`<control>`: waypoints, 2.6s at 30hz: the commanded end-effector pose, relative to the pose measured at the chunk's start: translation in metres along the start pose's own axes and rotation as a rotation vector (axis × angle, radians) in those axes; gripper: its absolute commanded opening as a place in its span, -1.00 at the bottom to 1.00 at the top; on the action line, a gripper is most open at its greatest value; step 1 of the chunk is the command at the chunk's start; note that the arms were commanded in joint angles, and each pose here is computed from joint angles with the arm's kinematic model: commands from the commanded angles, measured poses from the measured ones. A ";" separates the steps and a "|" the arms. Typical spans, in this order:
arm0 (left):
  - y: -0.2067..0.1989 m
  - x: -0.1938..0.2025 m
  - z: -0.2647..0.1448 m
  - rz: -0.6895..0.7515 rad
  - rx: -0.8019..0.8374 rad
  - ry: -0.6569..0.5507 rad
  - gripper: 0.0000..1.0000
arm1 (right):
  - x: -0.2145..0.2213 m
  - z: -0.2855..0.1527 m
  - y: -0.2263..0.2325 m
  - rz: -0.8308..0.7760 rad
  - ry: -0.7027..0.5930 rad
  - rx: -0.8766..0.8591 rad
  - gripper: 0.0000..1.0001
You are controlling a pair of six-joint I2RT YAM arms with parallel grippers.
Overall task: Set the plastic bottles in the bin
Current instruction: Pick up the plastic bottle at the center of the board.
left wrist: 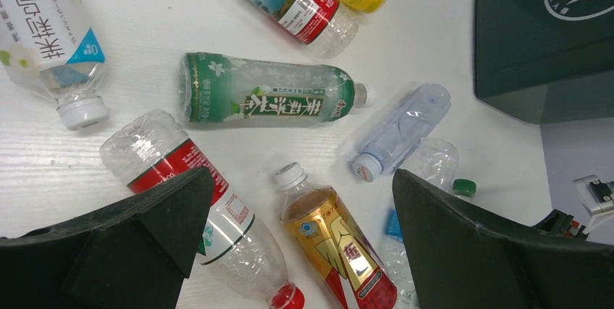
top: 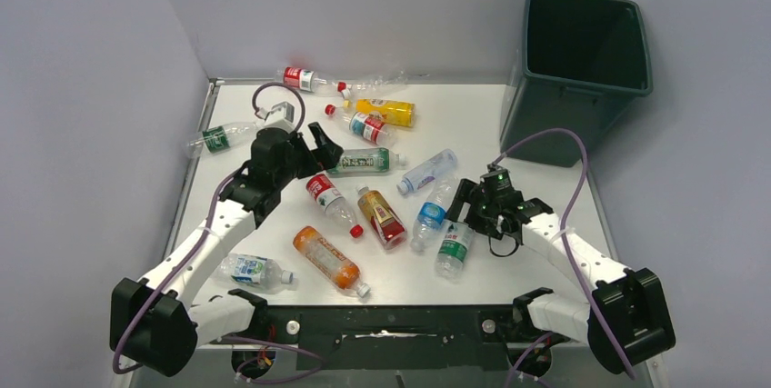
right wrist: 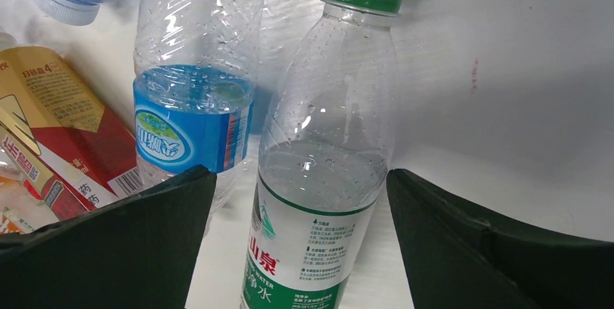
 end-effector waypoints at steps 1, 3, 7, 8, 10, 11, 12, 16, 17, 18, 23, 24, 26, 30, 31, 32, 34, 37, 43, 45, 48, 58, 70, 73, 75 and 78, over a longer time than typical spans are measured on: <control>-0.001 -0.013 -0.004 0.007 -0.048 -0.047 0.96 | -0.006 0.003 0.006 0.001 -0.042 -0.018 0.85; -0.003 -0.011 0.001 0.027 -0.054 -0.001 0.95 | -0.005 0.004 0.005 0.002 -0.041 -0.017 0.85; -0.018 -0.008 0.002 0.038 0.008 0.003 0.95 | -0.004 0.004 0.006 0.001 -0.039 -0.020 0.85; -0.020 -0.007 0.002 0.041 0.018 -0.001 0.95 | -0.003 0.004 0.006 0.001 -0.038 -0.020 0.85; -0.023 -0.006 0.003 0.053 0.022 -0.003 0.96 | -0.002 0.005 0.006 0.003 -0.036 -0.021 0.85; -0.024 -0.006 0.003 0.059 0.024 0.000 0.96 | -0.002 0.006 0.006 0.002 -0.036 -0.021 0.85; -0.026 -0.005 0.004 0.066 0.028 0.004 0.95 | -0.001 0.007 0.005 0.002 -0.033 -0.020 0.85; -0.039 0.000 0.001 0.110 0.088 0.004 0.95 | 0.001 0.010 0.006 -0.001 -0.024 -0.022 0.85; -0.042 0.001 0.000 0.119 0.108 0.000 0.95 | 0.001 0.010 0.007 -0.003 -0.022 -0.023 0.85; -0.045 0.001 -0.002 0.125 0.131 -0.005 0.95 | 0.001 0.010 0.007 -0.004 -0.020 -0.022 0.85; -0.048 0.001 -0.003 0.140 0.150 -0.006 0.95 | 0.004 0.014 0.008 -0.012 -0.014 -0.022 0.84; -0.047 0.002 -0.002 0.141 0.144 -0.002 0.95 | 0.004 0.015 0.007 -0.012 -0.012 -0.019 0.84; -0.046 0.003 -0.001 0.141 0.136 0.003 0.96 | 0.006 0.017 0.007 -0.014 -0.006 -0.016 0.83; -0.042 0.005 0.003 0.140 0.115 0.011 0.95 | 0.006 0.019 0.007 -0.018 -0.001 -0.012 0.82; -0.042 0.005 0.004 0.141 0.109 0.013 0.95 | 0.007 0.020 0.006 -0.019 0.000 -0.010 0.81; -0.041 0.005 0.005 0.141 0.103 0.015 0.95 | 0.008 0.021 0.006 -0.020 0.002 -0.009 0.81; -0.039 0.007 0.006 0.141 0.090 0.020 0.95 | 0.009 0.023 0.005 -0.024 0.008 -0.006 0.79; -0.038 0.009 0.008 0.142 0.091 0.028 0.95 | 0.010 0.024 0.005 -0.026 0.013 -0.003 0.64; -0.038 0.011 0.010 0.147 0.093 0.038 0.95 | 0.010 0.023 0.006 -0.031 0.011 -0.001 0.47; -0.037 0.011 0.009 0.150 0.088 0.036 0.95 | 0.010 0.023 0.005 -0.031 0.009 0.001 0.40; -0.033 0.011 0.011 0.141 0.070 0.022 0.96 | 0.010 0.024 0.006 -0.038 0.015 -0.001 0.23; -0.031 0.014 0.021 0.139 0.049 0.036 0.95 | -0.016 0.001 0.023 -0.091 -0.056 -0.011 -0.16; -0.031 0.010 0.015 0.143 0.050 0.025 0.95 | -0.045 -0.043 0.048 -0.154 -0.159 -0.064 -0.17; -0.031 0.010 0.012 0.142 0.052 0.018 0.95 | -0.047 -0.051 0.052 -0.163 -0.178 -0.085 -0.17; -0.030 0.011 0.012 0.142 0.053 0.020 0.96 | -0.047 -0.056 0.055 -0.166 -0.191 -0.107 -0.17; -0.032 0.009 0.011 0.141 0.059 0.017 0.95 | -0.047 -0.061 0.060 -0.167 -0.198 -0.136 -0.17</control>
Point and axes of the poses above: each gripper's point midway between its finger pads, its own z axis out along the fingers, its own y axis along the line the jaws close on, x = y × z, the point moved 2 cm from there along -z, back along the fingers, and after that the axes turned 6 degrees about z, right-handed, at the moved point
